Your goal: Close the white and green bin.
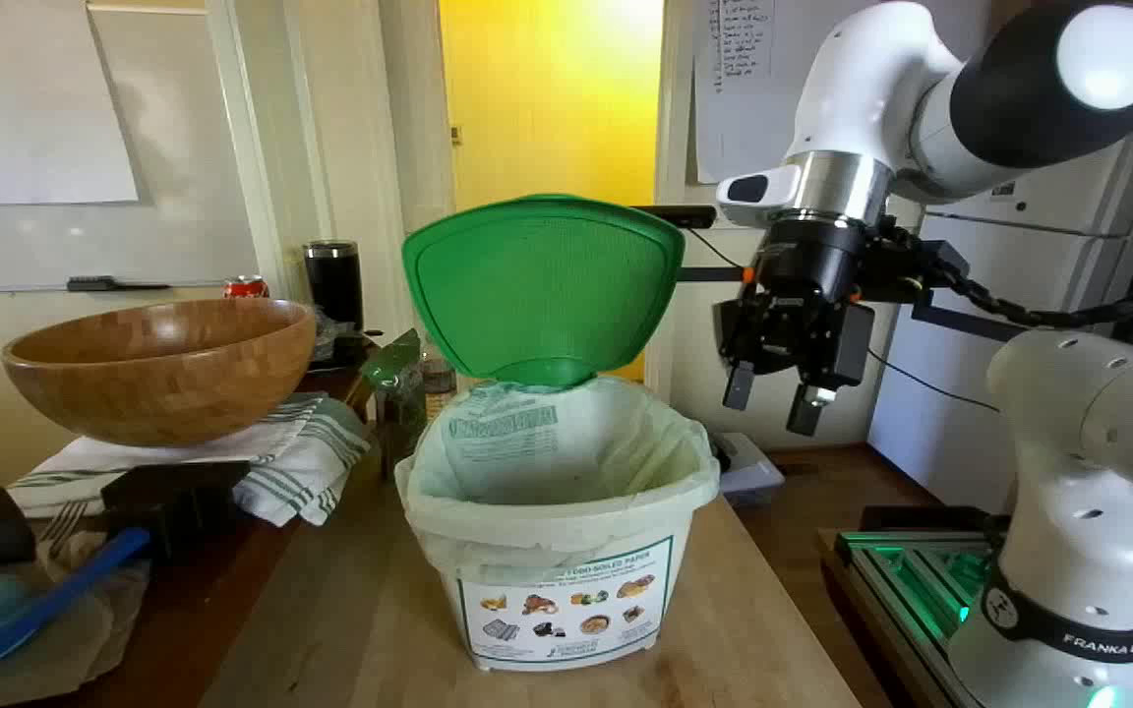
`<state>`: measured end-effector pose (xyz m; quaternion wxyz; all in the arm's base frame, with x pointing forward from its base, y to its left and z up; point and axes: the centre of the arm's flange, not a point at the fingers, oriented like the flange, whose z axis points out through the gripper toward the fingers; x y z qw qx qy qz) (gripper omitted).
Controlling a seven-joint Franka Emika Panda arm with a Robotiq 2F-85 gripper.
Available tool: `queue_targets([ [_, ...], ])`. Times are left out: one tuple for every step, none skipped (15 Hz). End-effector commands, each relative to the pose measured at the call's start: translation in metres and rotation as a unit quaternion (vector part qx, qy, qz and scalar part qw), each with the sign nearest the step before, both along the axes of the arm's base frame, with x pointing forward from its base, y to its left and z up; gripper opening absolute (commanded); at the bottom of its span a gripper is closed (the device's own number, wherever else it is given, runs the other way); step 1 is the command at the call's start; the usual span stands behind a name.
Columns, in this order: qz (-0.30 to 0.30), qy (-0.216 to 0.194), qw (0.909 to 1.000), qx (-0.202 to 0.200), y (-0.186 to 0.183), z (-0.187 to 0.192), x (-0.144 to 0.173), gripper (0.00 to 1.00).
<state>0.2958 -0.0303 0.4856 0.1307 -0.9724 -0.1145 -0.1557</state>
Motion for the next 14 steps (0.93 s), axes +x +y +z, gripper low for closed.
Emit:
queue_targets([
  [0.004, 0.017, 0.9999, 0.001, 0.003, -0.012, -0.003, 1.00],
  [0.007, 0.033, 0.9994, 0.001, 0.005, -0.027, -0.006, 1.00],
  [0.008, 0.044, 0.9990, 0.001, 0.007, -0.037, -0.007, 1.00],
  [0.009, 0.049, 0.9988, 0.000, 0.008, -0.041, -0.007, 1.00],
  [0.008, 0.050, 0.9987, 0.000, 0.008, -0.041, -0.006, 1.00],
  [0.008, 0.050, 0.9987, 0.000, 0.007, -0.041, -0.006, 1.00],
  [0.008, 0.049, 0.9988, 0.000, 0.007, -0.040, -0.006, 1.00],
  [0.008, 0.049, 0.9988, 0.000, 0.007, -0.040, -0.005, 1.00],
  [0.008, 0.049, 0.9988, 0.000, 0.007, -0.040, -0.005, 1.00],
  [0.008, 0.049, 0.9988, 0.000, 0.007, -0.040, -0.005, 1.00],
  [0.010, 0.044, 0.9990, -0.001, 0.009, -0.035, -0.006, 1.00],
  [0.009, 0.026, 0.9996, -0.008, 0.012, -0.021, -0.007, 1.00],
  [0.011, 0.017, 0.9997, -0.011, 0.015, -0.012, -0.007, 1.00],
  [0.014, 0.002, 0.9997, -0.020, 0.020, 0.000, -0.008, 1.00],
])
